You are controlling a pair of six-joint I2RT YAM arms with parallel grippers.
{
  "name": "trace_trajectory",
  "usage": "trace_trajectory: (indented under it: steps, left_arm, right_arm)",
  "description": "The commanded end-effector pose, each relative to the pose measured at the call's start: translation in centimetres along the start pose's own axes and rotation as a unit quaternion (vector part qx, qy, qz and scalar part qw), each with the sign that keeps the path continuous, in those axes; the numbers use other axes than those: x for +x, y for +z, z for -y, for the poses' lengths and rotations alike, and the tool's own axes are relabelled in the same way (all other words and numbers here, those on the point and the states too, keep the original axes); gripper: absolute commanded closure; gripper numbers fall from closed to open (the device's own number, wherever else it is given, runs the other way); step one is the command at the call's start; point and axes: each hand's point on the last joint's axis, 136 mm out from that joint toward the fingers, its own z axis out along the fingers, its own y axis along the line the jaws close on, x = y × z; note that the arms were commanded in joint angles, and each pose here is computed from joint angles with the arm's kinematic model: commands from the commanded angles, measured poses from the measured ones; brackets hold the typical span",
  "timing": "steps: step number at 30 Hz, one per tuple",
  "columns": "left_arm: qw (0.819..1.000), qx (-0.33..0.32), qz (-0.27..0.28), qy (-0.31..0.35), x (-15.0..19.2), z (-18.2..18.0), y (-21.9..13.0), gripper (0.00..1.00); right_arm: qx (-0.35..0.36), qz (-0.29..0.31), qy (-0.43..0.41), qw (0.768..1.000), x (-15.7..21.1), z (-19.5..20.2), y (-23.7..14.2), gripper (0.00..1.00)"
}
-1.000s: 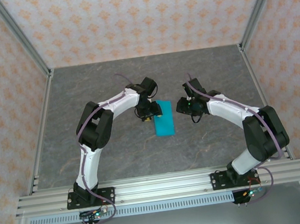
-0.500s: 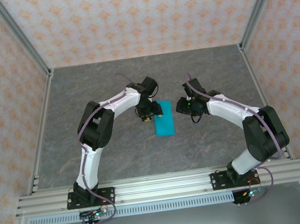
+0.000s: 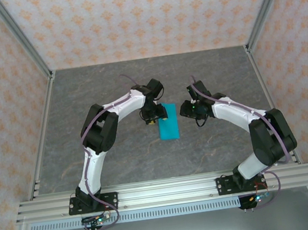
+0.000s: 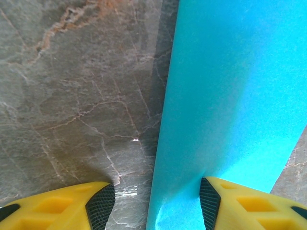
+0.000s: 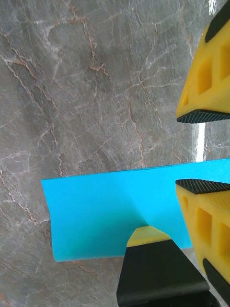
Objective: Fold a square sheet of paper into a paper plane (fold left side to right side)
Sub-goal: Hold the square sheet of paper at the center of the table.
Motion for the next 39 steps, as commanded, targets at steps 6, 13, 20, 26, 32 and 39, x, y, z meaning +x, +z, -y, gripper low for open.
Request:
trace_trajectory:
  steps: [6,13,20,26,32,39]
  left_arm:
    - [0.995,-0.066,-0.078,-0.003,4.1,-3.3,7.3,0.44]
    - [0.994,-0.069,-0.079,-0.004,4.1,-3.5,7.3,0.44]
    - [0.994,-0.069,-0.080,-0.011,4.1,-3.5,7.5,0.43]
    - [0.994,-0.071,-0.085,-0.016,4.4,-3.7,7.8,0.42]
    - [0.994,-0.073,-0.084,-0.018,4.3,-3.7,7.8,0.41]
    - [0.994,-0.076,-0.082,-0.020,4.2,-3.8,7.8,0.41]
  right_arm:
    - [-0.033,-0.038,0.016,0.999,1.6,-1.3,1.9,0.65]
    - [-0.037,-0.040,0.025,0.998,1.7,-1.5,2.4,0.66]
    - [-0.015,0.003,0.053,0.998,0.5,-0.5,1.8,0.67]
    - [-0.008,0.023,0.057,0.998,-0.2,-0.4,1.0,0.67]
    - [-0.020,0.007,0.054,0.998,0.3,-0.8,1.6,0.67]
    - [-0.032,-0.013,0.048,0.998,0.9,-1.2,2.4,0.69]
